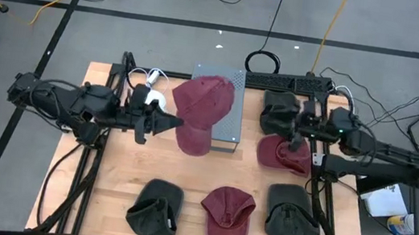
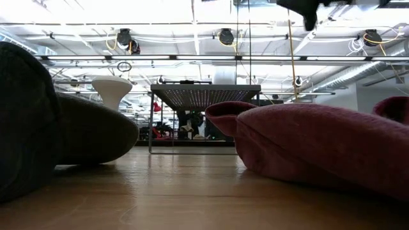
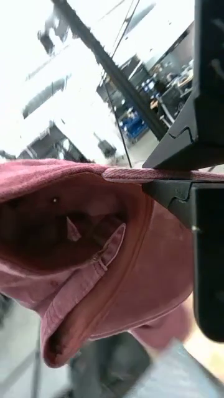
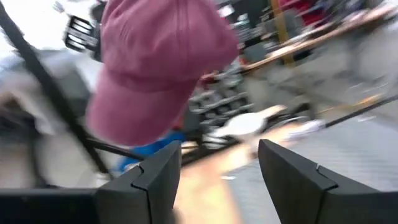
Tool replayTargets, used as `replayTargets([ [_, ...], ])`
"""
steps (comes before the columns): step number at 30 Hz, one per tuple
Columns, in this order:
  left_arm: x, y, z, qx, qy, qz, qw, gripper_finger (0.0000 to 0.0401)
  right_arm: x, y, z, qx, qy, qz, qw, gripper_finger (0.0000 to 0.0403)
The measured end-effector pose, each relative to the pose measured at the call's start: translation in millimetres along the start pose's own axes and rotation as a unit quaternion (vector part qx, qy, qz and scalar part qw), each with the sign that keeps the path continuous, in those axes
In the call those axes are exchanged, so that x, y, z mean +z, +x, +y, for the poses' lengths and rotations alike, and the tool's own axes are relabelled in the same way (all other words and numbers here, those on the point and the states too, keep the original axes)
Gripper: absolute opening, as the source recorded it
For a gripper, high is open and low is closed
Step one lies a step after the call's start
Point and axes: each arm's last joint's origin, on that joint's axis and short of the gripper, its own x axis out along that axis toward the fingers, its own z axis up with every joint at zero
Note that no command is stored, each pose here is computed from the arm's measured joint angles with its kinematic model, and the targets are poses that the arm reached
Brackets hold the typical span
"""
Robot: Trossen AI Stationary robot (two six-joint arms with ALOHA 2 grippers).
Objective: Pick & Place hat
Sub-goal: Put the left red cap on the shelf
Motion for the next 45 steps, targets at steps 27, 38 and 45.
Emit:
replayTargets([
  [27,34,0,-7,-0.103,0.297,-0.121,0.942,0.0010,12,50,10,0.197,0.255,-0.094,0.942,0.0210],
  [38,40,-1,-8,-0.078,0.331,-0.165,0.926,0.0010,2,68,9,0.182,0.322,-0.120,0.921,0.0219],
  [45,42,-2,-8,-0.070,0.326,-0.172,0.927,0.0010,4,69,9,0.182,0.320,-0.164,0.915,0.0211],
])
